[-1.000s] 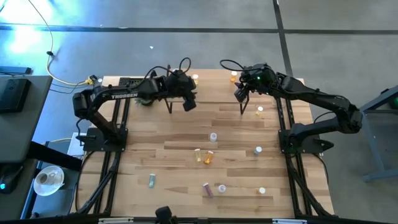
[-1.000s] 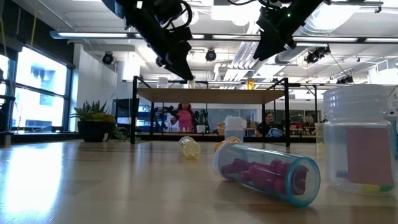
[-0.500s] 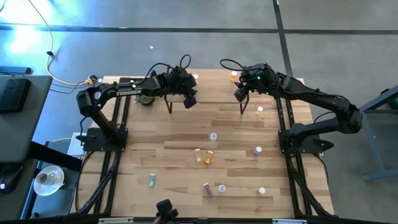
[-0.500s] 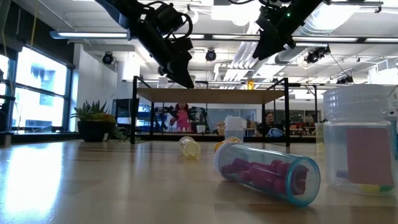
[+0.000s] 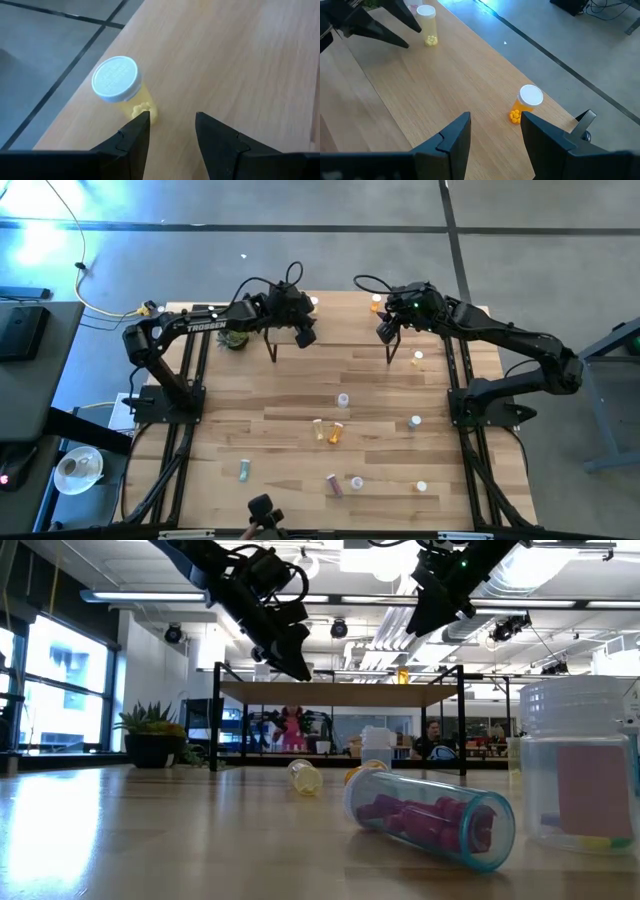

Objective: Pick and place medicine bottles onto shelf by color
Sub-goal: Put the yellow pill bottle on the shelf, then put the blue pill bottle on the shelf

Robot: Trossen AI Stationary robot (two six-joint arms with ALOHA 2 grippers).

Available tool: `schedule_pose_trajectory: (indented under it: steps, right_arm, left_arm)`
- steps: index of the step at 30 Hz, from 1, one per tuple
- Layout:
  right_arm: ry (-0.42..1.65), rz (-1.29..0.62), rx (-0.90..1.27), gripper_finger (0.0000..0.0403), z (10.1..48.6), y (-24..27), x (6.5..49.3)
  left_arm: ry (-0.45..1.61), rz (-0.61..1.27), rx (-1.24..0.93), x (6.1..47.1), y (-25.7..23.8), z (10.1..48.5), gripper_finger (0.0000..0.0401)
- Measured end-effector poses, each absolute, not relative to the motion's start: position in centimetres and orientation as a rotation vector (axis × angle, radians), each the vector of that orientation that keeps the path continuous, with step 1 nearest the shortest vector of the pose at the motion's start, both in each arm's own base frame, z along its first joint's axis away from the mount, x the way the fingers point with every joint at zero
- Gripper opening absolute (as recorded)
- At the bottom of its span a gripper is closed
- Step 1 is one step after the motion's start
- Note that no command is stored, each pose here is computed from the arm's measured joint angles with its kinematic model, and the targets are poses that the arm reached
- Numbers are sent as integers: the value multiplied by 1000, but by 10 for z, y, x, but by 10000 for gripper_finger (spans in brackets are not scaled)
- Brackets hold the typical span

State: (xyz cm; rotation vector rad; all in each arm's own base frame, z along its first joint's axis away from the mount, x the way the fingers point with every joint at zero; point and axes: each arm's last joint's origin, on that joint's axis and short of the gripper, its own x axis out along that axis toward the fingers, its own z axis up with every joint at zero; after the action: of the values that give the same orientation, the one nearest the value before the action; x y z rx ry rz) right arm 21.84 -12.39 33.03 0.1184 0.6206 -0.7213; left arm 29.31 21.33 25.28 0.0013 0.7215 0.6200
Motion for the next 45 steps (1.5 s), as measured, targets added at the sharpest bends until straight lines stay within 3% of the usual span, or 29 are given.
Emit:
schedule_pose_trajectory:
  steps: [24,31,45]
  right_arm:
    - [618,-724,126,165,330,-124,218]
    - [618,-724,126,165,330,-124,218]
    - [618,-724,126,165,330,-124,218]
  left_arm:
    - [730,636,-56,293,211,251,149]
    - [709,554,-70,297,206,251,149]
    - [660,608,-57,293,217,255,149]
